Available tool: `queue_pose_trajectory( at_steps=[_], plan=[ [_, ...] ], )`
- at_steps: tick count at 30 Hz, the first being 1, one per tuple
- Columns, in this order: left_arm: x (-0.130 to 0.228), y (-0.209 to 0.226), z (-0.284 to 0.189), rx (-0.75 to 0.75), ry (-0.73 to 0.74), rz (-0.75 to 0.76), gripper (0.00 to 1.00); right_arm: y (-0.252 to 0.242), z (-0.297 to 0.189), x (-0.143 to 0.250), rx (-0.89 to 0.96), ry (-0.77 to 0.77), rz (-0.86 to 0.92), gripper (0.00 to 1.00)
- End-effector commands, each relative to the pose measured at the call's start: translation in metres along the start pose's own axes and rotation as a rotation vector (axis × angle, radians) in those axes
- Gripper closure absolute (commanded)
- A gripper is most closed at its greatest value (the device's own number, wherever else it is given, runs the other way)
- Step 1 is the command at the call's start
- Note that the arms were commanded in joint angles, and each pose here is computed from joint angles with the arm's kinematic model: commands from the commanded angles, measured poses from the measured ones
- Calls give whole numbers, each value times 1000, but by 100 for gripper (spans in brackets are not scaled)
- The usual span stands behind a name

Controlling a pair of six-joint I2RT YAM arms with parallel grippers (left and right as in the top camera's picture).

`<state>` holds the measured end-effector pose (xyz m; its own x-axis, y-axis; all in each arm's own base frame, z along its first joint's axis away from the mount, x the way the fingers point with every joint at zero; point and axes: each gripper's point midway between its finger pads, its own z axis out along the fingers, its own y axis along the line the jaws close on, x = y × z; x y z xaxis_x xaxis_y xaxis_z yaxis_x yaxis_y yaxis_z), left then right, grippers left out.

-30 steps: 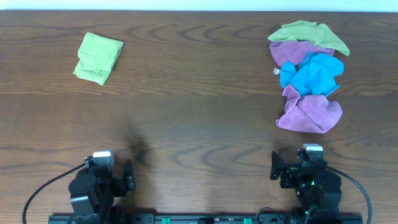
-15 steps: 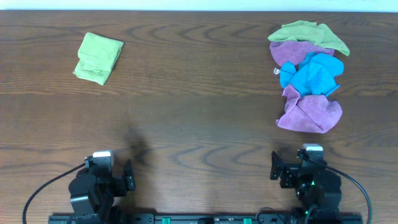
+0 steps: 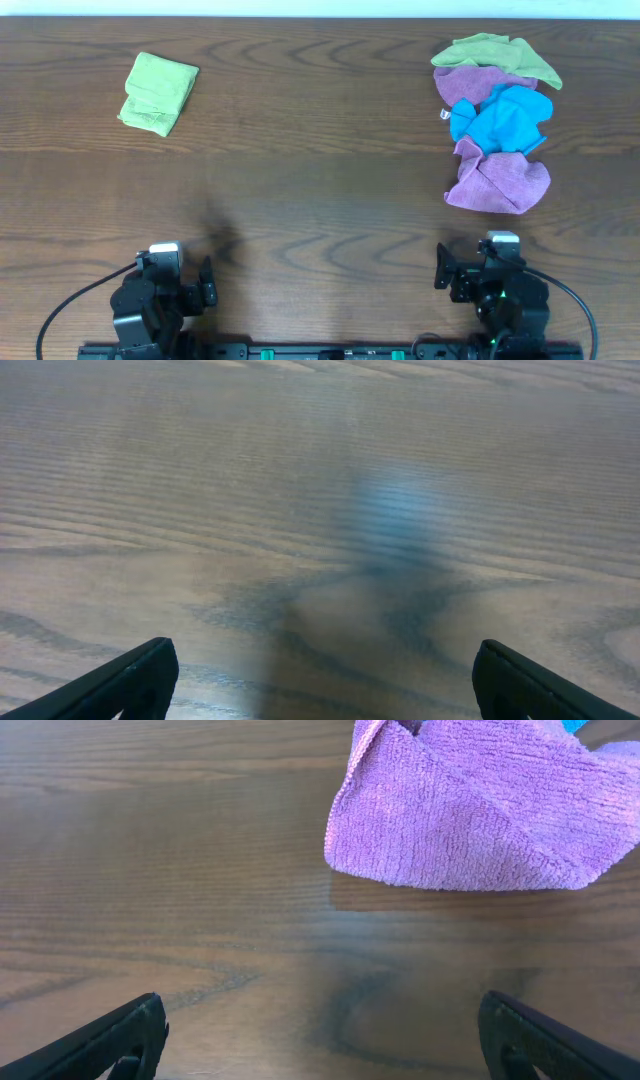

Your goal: Fold the cloth

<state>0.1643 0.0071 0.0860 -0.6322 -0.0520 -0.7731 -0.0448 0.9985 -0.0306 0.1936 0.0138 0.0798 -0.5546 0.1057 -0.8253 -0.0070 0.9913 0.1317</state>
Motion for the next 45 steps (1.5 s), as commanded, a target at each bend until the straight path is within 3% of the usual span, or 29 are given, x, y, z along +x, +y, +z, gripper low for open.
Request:
queue_pose_trajectory(
  at_steps=[1,22,28,35,41,45],
  plan=[
    [17,1,2,-7,64,-6,5,-1,1,1,3,-3,-5,1],
    [17,1,2,-7,64,-6,5,0,1,0,-7,-10,5,1],
    [17,1,2,-7,64,-6,5,14,0,-20,-91,-78,275,1],
    [17,1,2,-7,64,-6,5,15,-1,-26,-104,-99,321,1],
    [17,1,2,-7,64,-6,5,13,-7,-71,-110,-280,324,1],
    [17,1,2,-7,64,-6,5,6,3,-81,-74,-285,329,1]
  ],
)
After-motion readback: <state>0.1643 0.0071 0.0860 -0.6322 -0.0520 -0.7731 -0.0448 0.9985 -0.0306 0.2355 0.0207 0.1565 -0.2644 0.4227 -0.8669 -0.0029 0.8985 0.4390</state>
